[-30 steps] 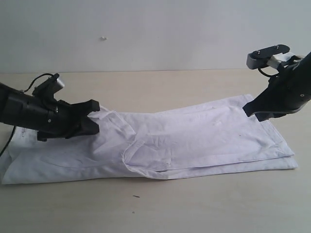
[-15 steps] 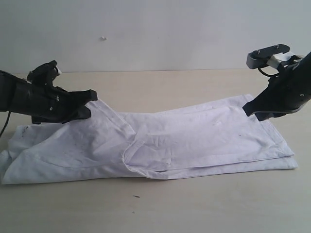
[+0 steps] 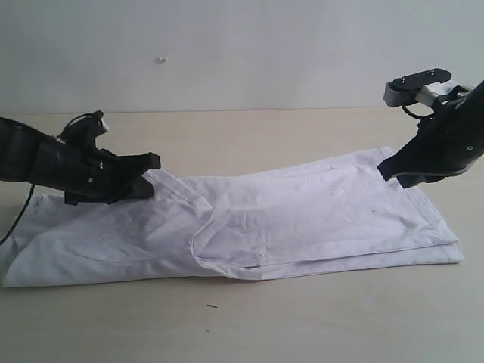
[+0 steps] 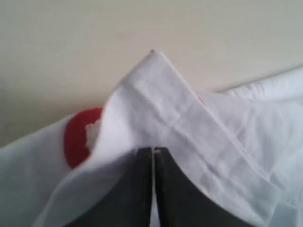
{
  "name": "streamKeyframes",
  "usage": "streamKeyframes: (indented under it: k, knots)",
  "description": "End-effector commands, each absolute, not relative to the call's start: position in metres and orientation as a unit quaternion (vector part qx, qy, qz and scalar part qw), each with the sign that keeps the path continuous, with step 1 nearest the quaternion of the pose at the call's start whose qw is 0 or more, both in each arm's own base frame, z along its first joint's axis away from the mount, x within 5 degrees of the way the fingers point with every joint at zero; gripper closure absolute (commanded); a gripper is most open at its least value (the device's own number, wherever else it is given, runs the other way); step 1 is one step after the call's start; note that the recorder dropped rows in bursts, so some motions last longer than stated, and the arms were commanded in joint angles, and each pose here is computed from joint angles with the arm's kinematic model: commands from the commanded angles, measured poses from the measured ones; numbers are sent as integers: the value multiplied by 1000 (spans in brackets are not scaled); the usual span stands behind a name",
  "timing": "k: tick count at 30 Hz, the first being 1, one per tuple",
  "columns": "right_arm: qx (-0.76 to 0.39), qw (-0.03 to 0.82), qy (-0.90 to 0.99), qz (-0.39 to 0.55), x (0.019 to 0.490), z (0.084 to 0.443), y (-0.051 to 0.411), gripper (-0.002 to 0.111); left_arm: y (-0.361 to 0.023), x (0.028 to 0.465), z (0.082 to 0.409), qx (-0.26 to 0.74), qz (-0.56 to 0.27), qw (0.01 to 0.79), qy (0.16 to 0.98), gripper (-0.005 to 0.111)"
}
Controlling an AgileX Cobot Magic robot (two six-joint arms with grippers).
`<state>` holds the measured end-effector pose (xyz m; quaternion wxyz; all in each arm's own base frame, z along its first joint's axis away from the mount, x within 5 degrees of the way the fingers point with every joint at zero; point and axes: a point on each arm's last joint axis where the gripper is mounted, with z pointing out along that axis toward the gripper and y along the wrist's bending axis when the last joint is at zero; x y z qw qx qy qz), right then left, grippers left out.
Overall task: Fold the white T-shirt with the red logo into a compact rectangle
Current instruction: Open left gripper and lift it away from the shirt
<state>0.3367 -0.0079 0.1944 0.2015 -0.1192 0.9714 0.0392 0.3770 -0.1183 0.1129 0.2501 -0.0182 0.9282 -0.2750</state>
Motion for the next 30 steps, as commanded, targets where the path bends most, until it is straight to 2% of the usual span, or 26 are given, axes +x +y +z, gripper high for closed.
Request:
streamKeyframes:
  k: [1,5,8,13,18,24,30]
  knots:
    - [-118,207,970,38,336,197,-10,108,-102,385,162,14,-283,312,907,81]
    - [-118,206,971,39,335,197,-9,108,-75,382,198,39,-270,352,895,61]
    - [-119,201,971,40,335,197,-9,108,-50,377,213,49,-261,354,897,58]
    - [-119,200,972,41,334,197,-9,108,-1,365,215,18,-255,307,917,54]
    - [-120,198,972,42,334,197,-9,108,30,358,211,-29,-247,276,928,33]
    - [-120,197,972,42,334,197,-9,108,46,352,203,-60,-208,241,946,34]
    - [-121,189,973,45,332,196,-9,108,47,350,185,-40,-201,197,959,34]
